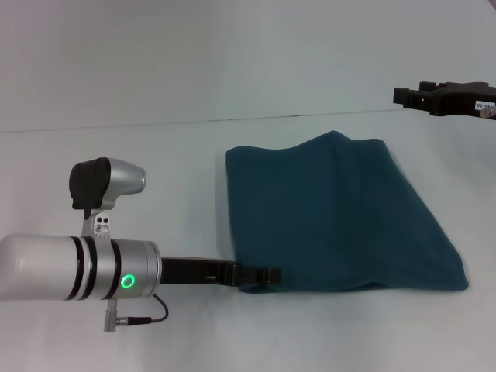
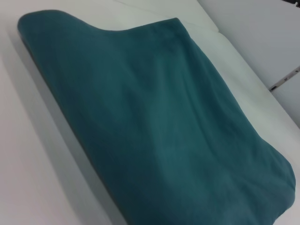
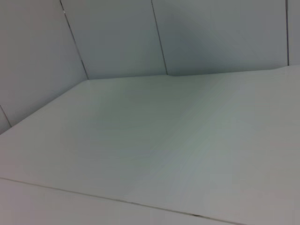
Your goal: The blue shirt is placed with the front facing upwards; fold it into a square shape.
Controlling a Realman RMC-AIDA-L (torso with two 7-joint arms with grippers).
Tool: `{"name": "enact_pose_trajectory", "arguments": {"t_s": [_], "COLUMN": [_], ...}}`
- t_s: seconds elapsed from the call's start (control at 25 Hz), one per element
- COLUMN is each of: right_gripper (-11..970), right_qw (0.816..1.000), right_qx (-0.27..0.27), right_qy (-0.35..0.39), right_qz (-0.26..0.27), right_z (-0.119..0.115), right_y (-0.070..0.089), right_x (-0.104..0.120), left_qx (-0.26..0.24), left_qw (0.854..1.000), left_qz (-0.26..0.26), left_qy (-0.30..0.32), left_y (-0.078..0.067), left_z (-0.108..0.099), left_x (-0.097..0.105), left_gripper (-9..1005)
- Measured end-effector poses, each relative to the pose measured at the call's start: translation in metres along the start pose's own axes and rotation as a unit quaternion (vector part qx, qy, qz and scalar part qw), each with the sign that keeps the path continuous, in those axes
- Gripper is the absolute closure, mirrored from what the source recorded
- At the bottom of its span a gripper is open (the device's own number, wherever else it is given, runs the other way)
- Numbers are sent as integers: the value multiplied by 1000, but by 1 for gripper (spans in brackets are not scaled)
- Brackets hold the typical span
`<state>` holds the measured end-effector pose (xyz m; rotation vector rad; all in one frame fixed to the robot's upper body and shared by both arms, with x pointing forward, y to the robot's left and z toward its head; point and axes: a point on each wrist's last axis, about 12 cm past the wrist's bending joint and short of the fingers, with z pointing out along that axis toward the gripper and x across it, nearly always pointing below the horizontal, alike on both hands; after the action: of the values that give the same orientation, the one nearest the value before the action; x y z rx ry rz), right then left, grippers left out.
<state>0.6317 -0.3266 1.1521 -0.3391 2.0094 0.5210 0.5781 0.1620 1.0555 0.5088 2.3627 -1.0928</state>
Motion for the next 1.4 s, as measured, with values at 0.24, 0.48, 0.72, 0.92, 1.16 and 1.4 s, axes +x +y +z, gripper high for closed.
{"name": "enact_pose_trajectory", "arguments": {"t_s": [0.24, 0.48, 0.72, 0.92, 1.16, 1.4], "right_gripper": [349, 349, 349, 349, 348, 348], "right_qw": [1000, 1000, 1000, 1000, 1000, 1000], "right_qx": [0, 1, 0, 1, 1, 1], "right_qy": [0, -1, -1, -1, 1, 0], "right_qz": [-1, -1, -1, -1, 0, 1], "right_z": [0, -1, -1, 0, 0, 0], "right_y": [0, -1, -1, 0, 0, 0], "right_x": [0, 0, 0, 0, 2, 4], "left_qx": [2, -4, -8, -8, -11, -18], "left_qw": [1000, 1000, 1000, 1000, 1000, 1000], "left_qz": [7, 9, 13, 14, 12, 2], "left_qy": [3, 0, 3, 6, 7, -14], "left_y": [-2, -2, -1, -2, -2, 6], "left_z": [2, 2, 2, 3, 3, -8], "left_x": [-3, -5, -6, -6, -5, -6], "left_gripper": [77, 99, 222, 404, 633, 890]}}
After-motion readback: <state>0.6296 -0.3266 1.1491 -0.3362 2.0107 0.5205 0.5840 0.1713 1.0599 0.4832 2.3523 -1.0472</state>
